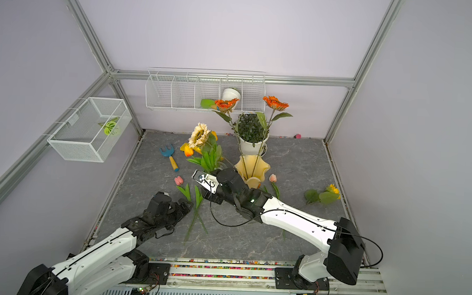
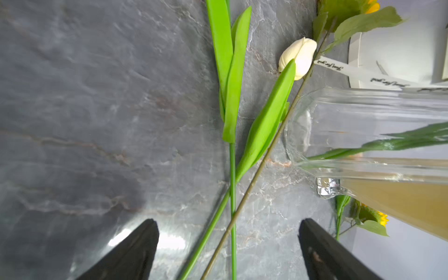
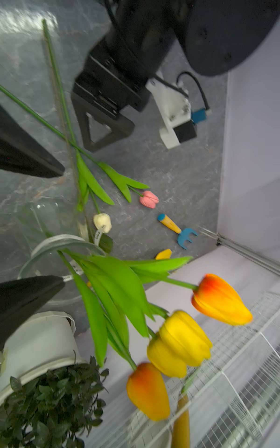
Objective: Arrange the flowers in different vases according to their variety
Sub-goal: Pick up the flower at the center of the board.
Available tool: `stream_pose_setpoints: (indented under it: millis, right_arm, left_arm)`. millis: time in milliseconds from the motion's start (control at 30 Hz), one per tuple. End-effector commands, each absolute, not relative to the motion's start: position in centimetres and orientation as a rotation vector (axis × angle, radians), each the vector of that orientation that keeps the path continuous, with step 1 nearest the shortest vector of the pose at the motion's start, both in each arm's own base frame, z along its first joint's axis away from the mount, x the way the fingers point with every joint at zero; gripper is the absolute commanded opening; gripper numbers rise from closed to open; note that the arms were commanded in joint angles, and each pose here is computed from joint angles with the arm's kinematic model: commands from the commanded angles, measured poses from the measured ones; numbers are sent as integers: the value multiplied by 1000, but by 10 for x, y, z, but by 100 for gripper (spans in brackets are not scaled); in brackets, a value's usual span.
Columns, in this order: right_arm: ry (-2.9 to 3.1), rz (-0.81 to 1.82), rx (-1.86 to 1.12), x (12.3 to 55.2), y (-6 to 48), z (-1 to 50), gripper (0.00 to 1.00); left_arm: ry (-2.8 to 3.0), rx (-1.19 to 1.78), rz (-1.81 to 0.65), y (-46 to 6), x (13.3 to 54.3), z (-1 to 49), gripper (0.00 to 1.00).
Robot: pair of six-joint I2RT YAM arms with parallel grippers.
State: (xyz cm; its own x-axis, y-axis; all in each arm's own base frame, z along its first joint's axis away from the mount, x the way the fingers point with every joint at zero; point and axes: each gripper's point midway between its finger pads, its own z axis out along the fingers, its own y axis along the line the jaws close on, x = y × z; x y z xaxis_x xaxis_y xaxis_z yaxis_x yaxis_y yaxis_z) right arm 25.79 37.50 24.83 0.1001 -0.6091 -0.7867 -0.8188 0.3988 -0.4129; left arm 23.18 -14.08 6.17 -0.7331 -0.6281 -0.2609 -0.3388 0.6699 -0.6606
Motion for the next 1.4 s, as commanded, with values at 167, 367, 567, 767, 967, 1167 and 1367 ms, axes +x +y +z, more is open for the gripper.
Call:
stream_pose_setpoints:
  millis: [167, 367, 567, 767, 967, 1167, 1367]
  right_arm:
    - [1683, 252, -1415, 227, 355, 225, 54]
    - [1729, 298, -1359, 216, 343, 222, 44]
    - [1751, 304, -1298, 211, 328, 221, 32]
    - [1764, 272, -1251, 210, 312, 220, 25]
    - [1777, 234, -1219, 212, 300, 218, 18]
    - [1786, 207, -1190, 214, 293, 215, 14]
    - [1802, 194, -1177, 215, 291, 212, 11]
  left_arm:
    - [2402, -741, -781, -147, 269, 65, 83]
    - [2512, -707, -674, -153, 283, 49, 73]
    - [2607, -721, -655, -159, 278, 28, 65]
    - [2681, -769, -638, -159, 266, 8, 54]
    - [2735, -802, -558, -151, 256, 3, 45]
    - [2732, -845, -500, -137, 242, 3, 33]
    - [2746, -866, -468, -133, 238, -7, 24]
